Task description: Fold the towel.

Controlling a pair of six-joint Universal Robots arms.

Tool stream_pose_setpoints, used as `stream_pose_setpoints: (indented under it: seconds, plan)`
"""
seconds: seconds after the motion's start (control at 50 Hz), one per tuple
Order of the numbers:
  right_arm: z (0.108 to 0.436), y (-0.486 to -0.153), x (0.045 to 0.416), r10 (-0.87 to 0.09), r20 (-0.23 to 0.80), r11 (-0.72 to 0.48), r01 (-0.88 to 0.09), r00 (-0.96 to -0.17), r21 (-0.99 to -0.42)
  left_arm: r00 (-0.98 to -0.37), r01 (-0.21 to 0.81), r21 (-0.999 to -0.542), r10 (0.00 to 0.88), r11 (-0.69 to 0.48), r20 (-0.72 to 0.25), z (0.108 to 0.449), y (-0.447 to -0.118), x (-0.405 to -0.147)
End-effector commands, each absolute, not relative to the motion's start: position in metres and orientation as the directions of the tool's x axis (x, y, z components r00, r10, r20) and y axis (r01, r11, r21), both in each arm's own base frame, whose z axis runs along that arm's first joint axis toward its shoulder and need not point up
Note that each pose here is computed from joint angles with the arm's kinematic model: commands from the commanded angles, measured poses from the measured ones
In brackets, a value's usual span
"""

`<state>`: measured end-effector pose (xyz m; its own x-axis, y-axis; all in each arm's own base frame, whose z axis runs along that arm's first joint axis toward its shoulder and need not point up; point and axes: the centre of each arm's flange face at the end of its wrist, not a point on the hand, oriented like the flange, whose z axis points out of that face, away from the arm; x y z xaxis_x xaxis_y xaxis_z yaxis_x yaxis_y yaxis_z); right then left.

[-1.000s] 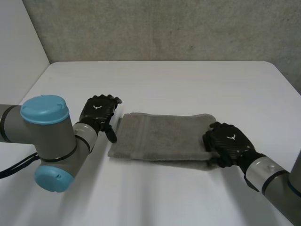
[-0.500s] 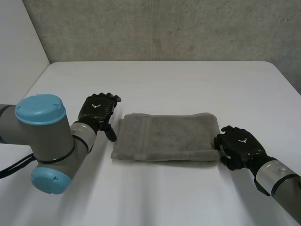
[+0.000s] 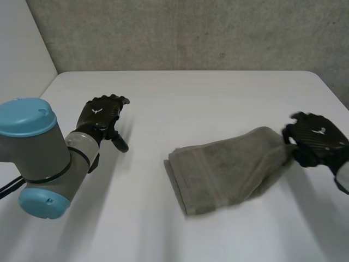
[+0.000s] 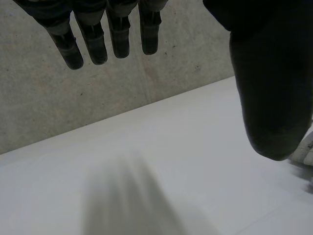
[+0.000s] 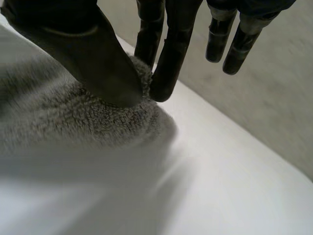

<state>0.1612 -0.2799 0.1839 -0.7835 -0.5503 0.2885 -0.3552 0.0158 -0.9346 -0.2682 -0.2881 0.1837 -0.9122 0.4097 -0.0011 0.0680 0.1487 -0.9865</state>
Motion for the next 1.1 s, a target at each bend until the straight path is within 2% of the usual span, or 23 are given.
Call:
stream_pose_setpoints:
  seconds: [0.02, 0.08, 0.1, 0.14, 0.16, 0.2, 0.3, 0.48, 0.54, 0.68, 0.74, 0.82, 0.92, 1.06, 1.1]
  plan:
    - [0.2, -0.236, 0.244, -0.732, 0.291, -0.121, -0.303, -0.616, -0.945, -0.912, 0.069, -0.986, 0.41, 0.15, -0.002, 0.183, -0.288, -0.268]
    - [0.184, -0.221, 0.271, -0.788, 0.278, -0.118, -0.309, -0.55, -0.944, -0.913, 0.068, -0.986, 0.408, 0.15, -0.001, 0.183, -0.288, -0.268]
    - [0.184, -0.221, 0.271, -0.788, 0.278, -0.118, -0.309, -0.549, -0.944, -0.913, 0.068, -0.986, 0.408, 0.15, -0.001, 0.183, -0.288, -0.268]
    - [0.166, -0.199, 0.294, -0.842, 0.257, -0.105, -0.323, -0.474, -0.941, -0.913, 0.069, -0.986, 0.408, 0.152, -0.001, 0.183, -0.287, -0.268]
    - [0.166, -0.199, 0.294, -0.843, 0.257, -0.105, -0.323, -0.473, -0.941, -0.913, 0.07, -0.986, 0.408, 0.154, -0.001, 0.182, -0.287, -0.268]
    - [0.153, -0.179, 0.308, -0.881, 0.235, -0.094, -0.334, -0.411, -0.938, -0.913, 0.069, -0.986, 0.408, 0.153, -0.001, 0.182, -0.286, -0.267]
    - [0.14, -0.167, 0.316, -0.905, 0.215, -0.078, -0.352, -0.367, -0.933, -0.914, 0.066, -0.987, 0.407, 0.15, 0.001, 0.184, -0.286, -0.266]
    - [0.146, -0.175, 0.308, -0.892, 0.208, -0.066, -0.339, -0.401, -0.938, -0.907, 0.067, -0.986, 0.422, 0.154, 0.004, 0.184, -0.278, -0.27]
    - [0.159, -0.187, 0.295, -0.872, 0.2, -0.059, -0.311, -0.447, -0.949, -0.901, 0.068, -0.986, 0.434, 0.154, 0.005, 0.184, -0.274, -0.274]
    - [0.172, -0.196, 0.282, -0.886, 0.048, 0.05, -0.198, -0.461, -0.979, -0.895, 0.061, -0.986, 0.446, 0.154, 0.014, 0.184, -0.271, -0.278]
    - [0.179, -0.198, 0.281, -0.877, 0.035, 0.057, -0.176, -0.479, -0.983, -0.893, 0.06, -0.987, 0.45, 0.151, 0.014, 0.184, -0.27, -0.279]
    - [0.181, -0.2, 0.279, -0.867, 0.033, 0.061, -0.171, -0.498, -0.983, -0.887, 0.058, -0.987, 0.462, 0.149, 0.017, 0.185, -0.266, -0.283]
    - [0.178, -0.205, 0.275, -0.822, 0.039, 0.079, -0.181, -0.568, -0.98, -0.873, 0.054, -0.988, 0.487, 0.141, 0.022, 0.188, -0.259, -0.292]
    - [0.17, -0.2, 0.28, -0.831, 0.035, 0.087, -0.192, -0.555, -0.977, -0.872, 0.058, -0.987, 0.49, 0.15, 0.023, 0.185, -0.257, -0.292]
    - [0.162, -0.197, 0.287, -0.846, 0.048, 0.07, -0.2, -0.531, -0.977, -0.872, 0.059, -0.987, 0.488, 0.153, 0.023, 0.184, -0.257, -0.291]
